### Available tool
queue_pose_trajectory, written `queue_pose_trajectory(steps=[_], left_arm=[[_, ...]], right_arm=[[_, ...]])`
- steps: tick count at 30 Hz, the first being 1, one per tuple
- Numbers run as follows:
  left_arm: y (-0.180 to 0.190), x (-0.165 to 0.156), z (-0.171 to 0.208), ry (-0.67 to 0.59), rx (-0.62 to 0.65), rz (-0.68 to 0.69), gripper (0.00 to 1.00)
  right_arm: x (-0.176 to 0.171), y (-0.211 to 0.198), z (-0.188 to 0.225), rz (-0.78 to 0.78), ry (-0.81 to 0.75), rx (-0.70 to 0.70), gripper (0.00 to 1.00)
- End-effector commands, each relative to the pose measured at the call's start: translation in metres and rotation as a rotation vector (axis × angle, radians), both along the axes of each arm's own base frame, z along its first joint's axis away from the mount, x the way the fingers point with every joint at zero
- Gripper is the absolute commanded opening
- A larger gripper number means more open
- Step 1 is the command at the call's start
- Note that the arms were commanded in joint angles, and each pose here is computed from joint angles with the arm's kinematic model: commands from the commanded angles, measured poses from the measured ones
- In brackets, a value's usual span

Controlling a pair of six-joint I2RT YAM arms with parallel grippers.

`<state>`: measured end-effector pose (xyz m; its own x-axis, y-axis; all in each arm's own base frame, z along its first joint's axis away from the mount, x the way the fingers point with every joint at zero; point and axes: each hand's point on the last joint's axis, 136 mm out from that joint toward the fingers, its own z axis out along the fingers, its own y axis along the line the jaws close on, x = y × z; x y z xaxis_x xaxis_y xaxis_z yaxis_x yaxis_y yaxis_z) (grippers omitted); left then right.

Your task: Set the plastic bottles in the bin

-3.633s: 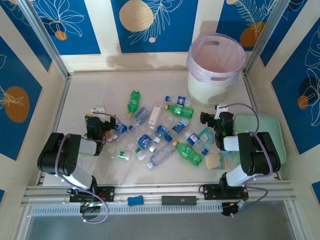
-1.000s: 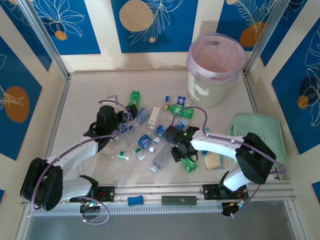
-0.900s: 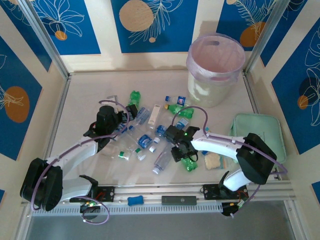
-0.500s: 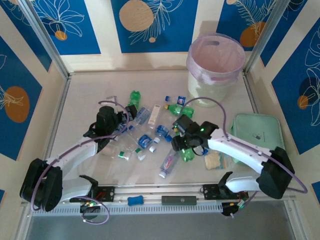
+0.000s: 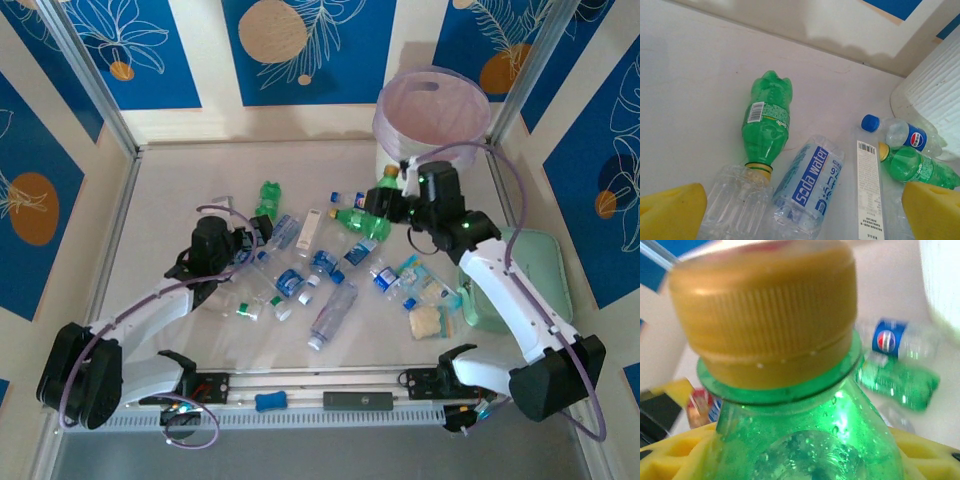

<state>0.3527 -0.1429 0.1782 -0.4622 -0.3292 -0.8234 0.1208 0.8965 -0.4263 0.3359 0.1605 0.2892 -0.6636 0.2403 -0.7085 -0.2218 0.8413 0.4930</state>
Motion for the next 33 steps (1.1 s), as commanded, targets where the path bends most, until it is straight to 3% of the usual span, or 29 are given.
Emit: queue_pose_trajectory(steps=[1, 7, 16, 24, 33], left_arm=[[-0.001, -0.006, 0.003, -0.013, 0.033, -0.039, 1.0], [-0.003, -0.012, 0.002, -0.001, 0.036, -0.064, 1.0], [-0.004, -0.021, -0.01, 0.036, 0.024, -0.084, 1.0], [-0.004, -0.027, -0.015, 0.062, 0.041, -0.103, 1.0], [0.005, -0.036, -0.016, 0.068, 0.079, -0.09, 1.0]], right_arm=[[0.026, -0.01, 0.071, -0.017, -0.204, 0.11, 0.41], [0.074, -0.055, 0.136, -0.152, -0.386, 0.097, 0.41], [0.162, -0.108, 0.171, -0.373, -0.568, 0.003, 0.41], [0.238, -0.114, 0.122, -0.398, -0.442, -0.147, 0.41], [0.271, -0.107, 0.074, -0.394, -0.305, -0.243, 0.46]])
